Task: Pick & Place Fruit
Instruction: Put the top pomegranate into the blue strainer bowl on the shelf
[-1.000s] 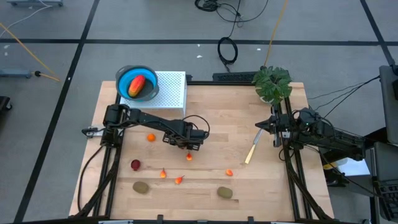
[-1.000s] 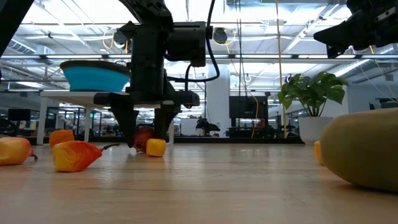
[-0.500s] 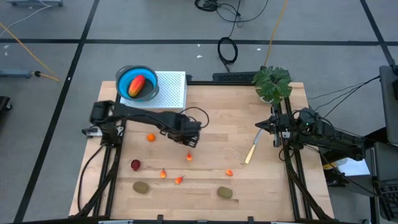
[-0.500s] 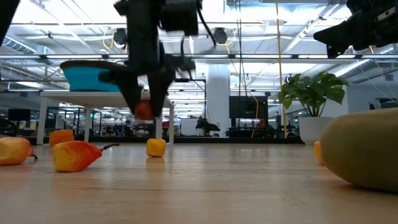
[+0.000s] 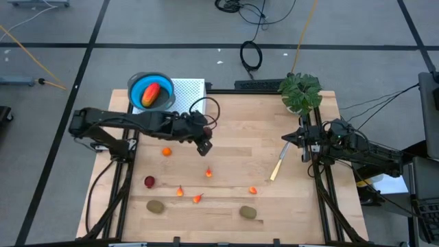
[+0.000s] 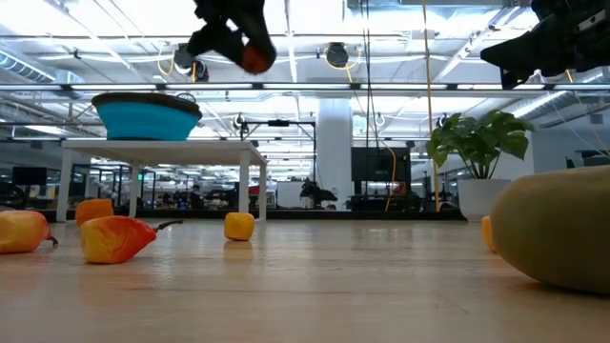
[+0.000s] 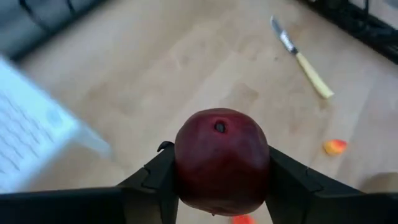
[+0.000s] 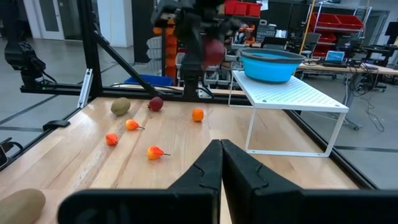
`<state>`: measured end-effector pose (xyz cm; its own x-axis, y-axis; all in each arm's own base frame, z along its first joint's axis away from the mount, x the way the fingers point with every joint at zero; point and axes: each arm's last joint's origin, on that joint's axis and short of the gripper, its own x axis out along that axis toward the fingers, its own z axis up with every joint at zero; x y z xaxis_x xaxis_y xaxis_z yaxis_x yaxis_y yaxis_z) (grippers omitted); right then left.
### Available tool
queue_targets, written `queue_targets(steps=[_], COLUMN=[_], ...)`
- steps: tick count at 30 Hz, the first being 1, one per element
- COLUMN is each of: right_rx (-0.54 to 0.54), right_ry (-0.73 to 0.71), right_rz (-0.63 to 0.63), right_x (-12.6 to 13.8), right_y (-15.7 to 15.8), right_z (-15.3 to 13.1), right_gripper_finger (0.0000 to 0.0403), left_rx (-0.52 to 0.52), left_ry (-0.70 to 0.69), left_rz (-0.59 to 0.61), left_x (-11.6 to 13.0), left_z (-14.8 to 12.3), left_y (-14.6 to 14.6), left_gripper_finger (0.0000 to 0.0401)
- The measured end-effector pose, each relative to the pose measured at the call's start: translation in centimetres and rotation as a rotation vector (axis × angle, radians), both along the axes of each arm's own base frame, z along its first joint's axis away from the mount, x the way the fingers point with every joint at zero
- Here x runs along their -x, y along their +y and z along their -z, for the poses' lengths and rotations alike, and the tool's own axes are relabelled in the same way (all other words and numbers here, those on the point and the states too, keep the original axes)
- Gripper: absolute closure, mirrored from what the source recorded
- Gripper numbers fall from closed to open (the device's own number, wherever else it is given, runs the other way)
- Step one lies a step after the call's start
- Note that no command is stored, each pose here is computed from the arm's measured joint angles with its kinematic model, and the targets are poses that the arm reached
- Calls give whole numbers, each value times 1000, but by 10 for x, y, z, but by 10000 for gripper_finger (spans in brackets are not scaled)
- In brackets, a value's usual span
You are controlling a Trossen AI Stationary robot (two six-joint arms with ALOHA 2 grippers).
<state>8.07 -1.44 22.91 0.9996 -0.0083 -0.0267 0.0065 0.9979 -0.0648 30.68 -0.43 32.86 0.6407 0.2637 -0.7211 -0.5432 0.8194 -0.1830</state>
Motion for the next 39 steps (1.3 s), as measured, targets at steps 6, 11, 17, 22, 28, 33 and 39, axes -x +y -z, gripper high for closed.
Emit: queue_targets(steps=[6, 11, 17, 22, 28, 33, 39], right_rx=[0, 0, 1, 1, 1, 1, 1], right_ry=[-1, -1, -1, -1, -1, -1, -1], right_rz=[0, -1, -1, -1, 0, 0, 0], right_x=[0, 0, 0, 0, 0, 0, 0], right_y=[0, 0, 0, 0, 0, 0, 0], right_z=[0, 0, 0, 0, 0, 0, 0], right_gripper_finger=[403, 403, 403, 403, 403, 403, 403], left_rx=[-260, -400, -422, -349, -145, -1, 62], left_ry=[43, 103, 110, 70, 28, 68, 45], left_rz=[114, 200, 186, 100, -186, -355, -457], left_x=[3, 4, 4, 4, 9, 18, 35], left_z=[-7, -7, -7, -7, -3, 3, -6], left_y=[-3, -3, -3, -1, 18, 36, 55], left_gripper_finger=[208, 215, 224, 210, 200, 216, 225])
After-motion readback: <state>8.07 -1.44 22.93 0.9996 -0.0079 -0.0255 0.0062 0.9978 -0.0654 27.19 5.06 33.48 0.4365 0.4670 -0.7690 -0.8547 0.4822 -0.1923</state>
